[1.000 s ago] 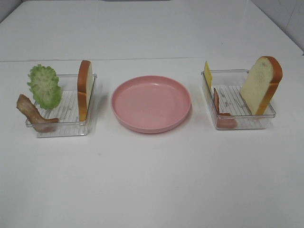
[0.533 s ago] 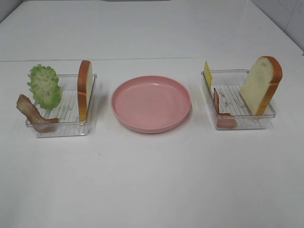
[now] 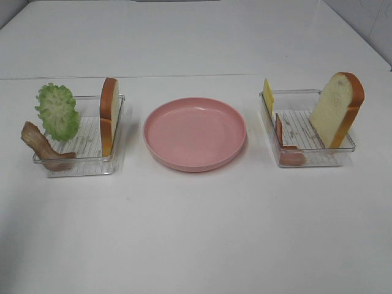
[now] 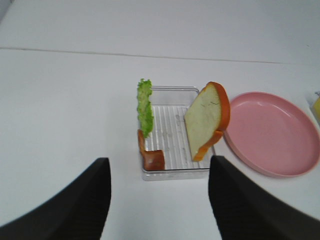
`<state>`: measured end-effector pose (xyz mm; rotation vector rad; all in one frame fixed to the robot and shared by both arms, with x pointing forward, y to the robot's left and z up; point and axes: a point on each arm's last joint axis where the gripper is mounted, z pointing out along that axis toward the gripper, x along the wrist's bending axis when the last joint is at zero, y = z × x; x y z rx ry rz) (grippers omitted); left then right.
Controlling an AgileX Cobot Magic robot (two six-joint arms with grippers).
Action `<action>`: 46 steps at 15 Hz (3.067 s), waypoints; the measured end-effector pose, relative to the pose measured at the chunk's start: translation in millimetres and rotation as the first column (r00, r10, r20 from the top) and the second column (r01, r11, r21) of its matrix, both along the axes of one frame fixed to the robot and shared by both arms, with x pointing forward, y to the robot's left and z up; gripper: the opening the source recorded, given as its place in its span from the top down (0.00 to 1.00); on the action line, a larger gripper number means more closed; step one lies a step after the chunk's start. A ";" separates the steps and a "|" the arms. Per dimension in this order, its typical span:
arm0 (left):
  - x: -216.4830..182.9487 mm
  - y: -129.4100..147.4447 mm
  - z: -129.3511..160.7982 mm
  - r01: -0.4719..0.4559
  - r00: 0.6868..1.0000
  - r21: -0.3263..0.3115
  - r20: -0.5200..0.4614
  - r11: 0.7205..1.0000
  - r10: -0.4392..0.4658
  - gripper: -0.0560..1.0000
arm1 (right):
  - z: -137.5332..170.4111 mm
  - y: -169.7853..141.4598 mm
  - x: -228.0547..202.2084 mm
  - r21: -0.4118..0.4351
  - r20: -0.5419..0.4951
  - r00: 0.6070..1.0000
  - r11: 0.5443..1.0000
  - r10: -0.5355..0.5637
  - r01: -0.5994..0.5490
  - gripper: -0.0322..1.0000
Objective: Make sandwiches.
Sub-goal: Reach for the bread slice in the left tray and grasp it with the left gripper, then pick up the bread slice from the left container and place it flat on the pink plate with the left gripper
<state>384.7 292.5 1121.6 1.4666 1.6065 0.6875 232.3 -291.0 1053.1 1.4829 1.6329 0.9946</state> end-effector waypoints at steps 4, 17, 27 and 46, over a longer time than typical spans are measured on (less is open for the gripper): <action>77.4 -12.1 9.7 0.127 0.960 -0.141 -0.232 0.982 -0.158 0.40 | 0.0 0.0 0.0 0.000 0.000 1.000 1.000 0.000 0.000 0.17; 245.3 -136.3 -50.1 0.230 0.755 0.011 -0.633 0.973 -0.171 0.28 | 0.0 0.0 0.0 0.000 0.000 1.000 1.000 0.000 0.000 0.17; 281.2 -169.1 -110.7 0.204 0.704 0.160 -0.709 0.966 -0.031 0.28 | 0.0 0.0 0.0 0.000 0.000 1.000 1.000 0.000 0.000 0.17; 287.8 -152.2 -106.8 0.178 0.714 0.158 -0.700 0.971 -0.017 0.76 | 0.0 0.0 0.0 0.000 0.000 1.000 1.000 0.000 0.000 0.17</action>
